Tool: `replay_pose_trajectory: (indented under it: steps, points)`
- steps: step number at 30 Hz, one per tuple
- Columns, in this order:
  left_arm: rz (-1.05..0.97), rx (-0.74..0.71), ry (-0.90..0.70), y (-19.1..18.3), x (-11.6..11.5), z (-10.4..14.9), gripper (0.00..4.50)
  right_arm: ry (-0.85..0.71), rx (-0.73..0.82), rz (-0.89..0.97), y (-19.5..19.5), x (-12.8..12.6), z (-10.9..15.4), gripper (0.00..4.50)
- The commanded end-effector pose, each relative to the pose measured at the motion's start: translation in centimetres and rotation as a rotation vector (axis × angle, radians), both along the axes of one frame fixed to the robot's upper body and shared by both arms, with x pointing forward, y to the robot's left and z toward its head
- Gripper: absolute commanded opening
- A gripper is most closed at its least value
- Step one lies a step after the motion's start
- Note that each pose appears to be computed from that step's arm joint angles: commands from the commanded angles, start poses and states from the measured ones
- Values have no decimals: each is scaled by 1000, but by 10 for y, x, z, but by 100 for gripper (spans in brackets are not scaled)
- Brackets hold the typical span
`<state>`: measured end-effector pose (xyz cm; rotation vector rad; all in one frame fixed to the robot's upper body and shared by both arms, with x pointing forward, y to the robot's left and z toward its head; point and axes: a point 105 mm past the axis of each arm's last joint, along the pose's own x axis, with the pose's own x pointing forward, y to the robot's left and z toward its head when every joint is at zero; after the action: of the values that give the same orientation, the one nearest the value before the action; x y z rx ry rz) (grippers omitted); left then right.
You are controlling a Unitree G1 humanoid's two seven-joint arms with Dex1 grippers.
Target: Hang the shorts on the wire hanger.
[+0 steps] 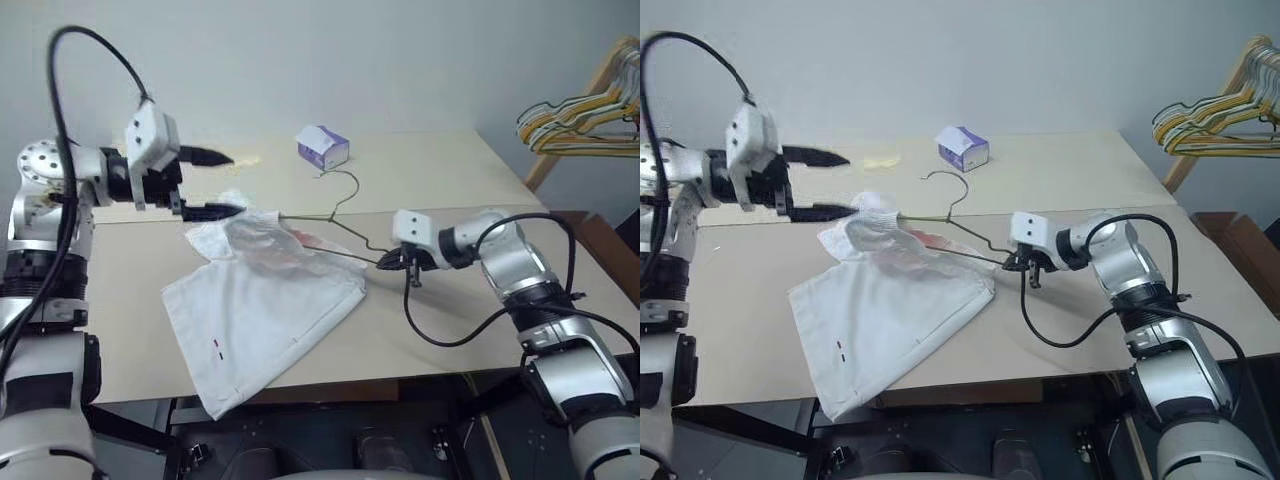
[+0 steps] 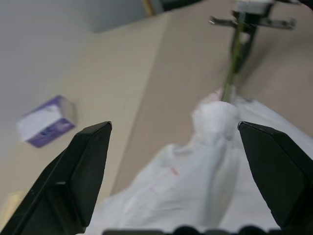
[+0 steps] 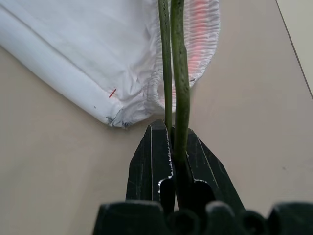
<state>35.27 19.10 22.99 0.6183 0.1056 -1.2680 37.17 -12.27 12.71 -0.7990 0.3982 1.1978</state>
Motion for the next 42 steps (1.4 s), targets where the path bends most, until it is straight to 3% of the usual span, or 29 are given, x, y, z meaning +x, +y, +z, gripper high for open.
replay_pose_trajectory:
  steps: [1,9,13,24,32,36,42]
  points:
    - [-79,94,-36,-4,-1,11,447,-54,-16,1,9,4,20,0]
    - [-94,187,13,-9,9,-3,447,-47,-27,-12,14,1,23,0]
    - [-80,220,48,-10,16,-14,364,-28,-28,22,18,-7,25,0]
    - [-79,209,77,-16,22,-21,4,-32,-34,17,21,-9,27,0]
    - [-52,247,27,-9,25,-26,4,-154,-33,41,25,-4,26,0]
    - [-21,210,-1,-6,28,-20,0,-191,-26,8,23,2,29,105]
    - [41,178,-72,4,32,1,0,-271,130,-235,-4,24,64,308]
